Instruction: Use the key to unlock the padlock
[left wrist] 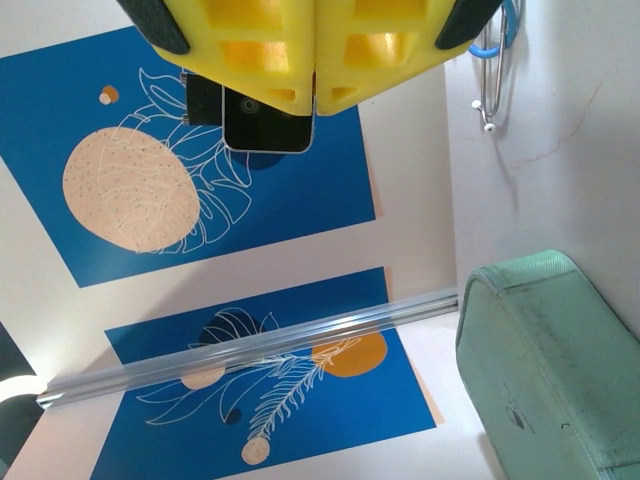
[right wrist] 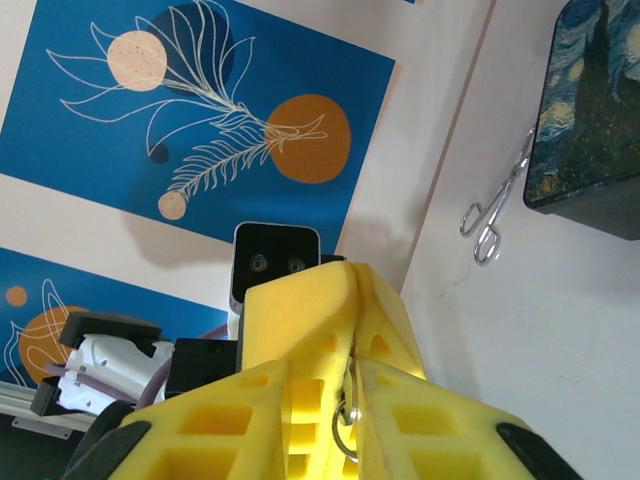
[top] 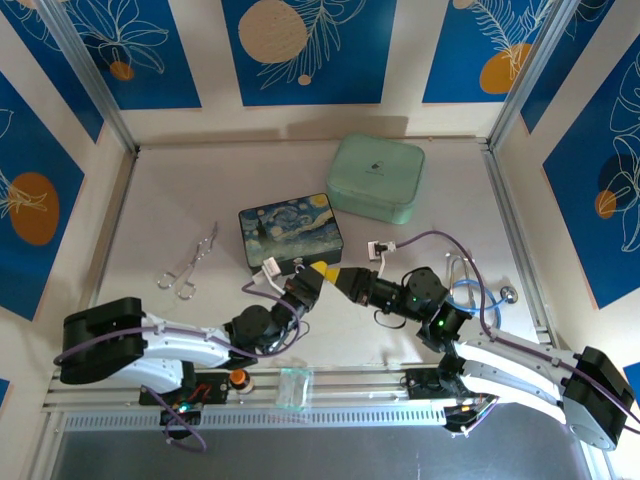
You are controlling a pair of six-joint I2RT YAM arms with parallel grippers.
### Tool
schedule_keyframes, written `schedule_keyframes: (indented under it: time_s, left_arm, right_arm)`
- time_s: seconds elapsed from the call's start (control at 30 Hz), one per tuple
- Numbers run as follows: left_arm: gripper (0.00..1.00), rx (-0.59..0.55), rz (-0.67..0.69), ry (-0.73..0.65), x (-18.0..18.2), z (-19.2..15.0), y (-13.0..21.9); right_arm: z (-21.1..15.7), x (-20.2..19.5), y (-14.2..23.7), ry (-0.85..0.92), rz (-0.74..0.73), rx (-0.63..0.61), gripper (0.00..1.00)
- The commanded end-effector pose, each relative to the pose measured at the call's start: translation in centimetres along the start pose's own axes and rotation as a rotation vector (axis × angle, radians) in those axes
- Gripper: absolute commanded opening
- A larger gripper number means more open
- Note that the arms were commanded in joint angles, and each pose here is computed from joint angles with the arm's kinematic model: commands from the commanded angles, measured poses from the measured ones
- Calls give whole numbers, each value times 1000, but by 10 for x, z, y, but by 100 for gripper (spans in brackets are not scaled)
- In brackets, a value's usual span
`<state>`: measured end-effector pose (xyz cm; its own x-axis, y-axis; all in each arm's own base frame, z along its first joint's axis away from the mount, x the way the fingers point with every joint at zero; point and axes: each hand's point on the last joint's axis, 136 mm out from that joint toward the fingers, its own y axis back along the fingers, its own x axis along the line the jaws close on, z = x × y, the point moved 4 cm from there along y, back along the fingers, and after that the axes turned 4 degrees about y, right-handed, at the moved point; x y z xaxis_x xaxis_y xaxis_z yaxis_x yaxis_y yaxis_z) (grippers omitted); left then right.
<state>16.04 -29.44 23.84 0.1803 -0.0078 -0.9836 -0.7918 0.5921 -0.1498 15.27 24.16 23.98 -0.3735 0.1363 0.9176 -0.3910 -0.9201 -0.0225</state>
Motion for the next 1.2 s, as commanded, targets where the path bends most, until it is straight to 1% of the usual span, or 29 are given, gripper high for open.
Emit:
schedule_keyframes:
  time_s: [0.0,0.07,0.13,0.23,0.27,0.33,0.37,0.4,0.43,0.47,0.53,0.57,0.6,0.63,0.7,0.77,0.83,0.93,0.97,1.0,1.1,1.13,1.17]
  left_arm:
    - [0,37,-55,49,-13,-8,-4]
    - [0,39,-52,51,-12,-9,-5]
    - [0,42,-48,53,-11,-10,-7]
    - [0,50,-52,63,-11,-13,-8]
    - [0,51,-51,64,-10,-13,-8]
    - [0,47,-52,55,-8,-12,-7]
    - [6,43,-55,26,-8,-10,-5]
    - [21,32,-54,-9,-7,-7,-2]
    - [32,24,-44,-38,-5,-3,1]
    - [40,26,-21,-64,-2,2,3]
    - [52,51,56,-113,6,10,5]
    - [56,71,120,-130,12,15,6]
    - [58,97,171,-161,15,20,8]
    - [58,118,199,-196,14,23,8]
    - [57,167,212,-248,7,29,10]
    - [58,224,243,-270,7,31,12]
    - [63,289,250,-305,5,29,12]
    - [63,400,234,-343,0,19,9]
    - [61,428,237,-349,0,15,8]
    - [57,440,240,-351,0,14,8]
    - [40,430,211,-337,-3,15,9]
    - [36,426,201,-334,-4,16,9]
    - [35,419,199,-332,-5,17,10]
  right_arm:
    - [-7,-1,-1,7,9,36,19]
    - [-7,-1,-1,4,9,33,18]
    - [-7,-2,-1,3,7,29,10]
    - [-7,-3,0,8,3,25,4]
    - [-6,-3,0,7,0,23,0]
    - [-7,-3,2,20,-7,31,0]
    - [-6,-3,4,28,-25,43,0]
    - [-5,-6,6,29,-57,61,0]
    - [-5,-8,8,32,-80,86,0]
    - [-4,-9,10,36,-93,111,0]
    - [-2,-11,14,22,-87,166,0]
    - [-1,-11,15,8,-76,195,0]
    - [1,-13,16,-4,-70,218,0]
    - [1,-14,17,-10,-63,228,0]
    - [3,-17,18,-25,-61,242,0]
    - [5,-15,18,-29,-51,259,0]
    - [7,-11,15,-23,-32,273,0]
    - [5,-2,6,-17,0,341,0]
    - [4,1,4,-13,17,356,0]
    - [4,2,2,-13,27,365,0]
    - [1,1,-3,-15,29,385,0]
    - [1,1,-4,-15,28,389,0]
    - [0,1,-5,-13,33,394,0]
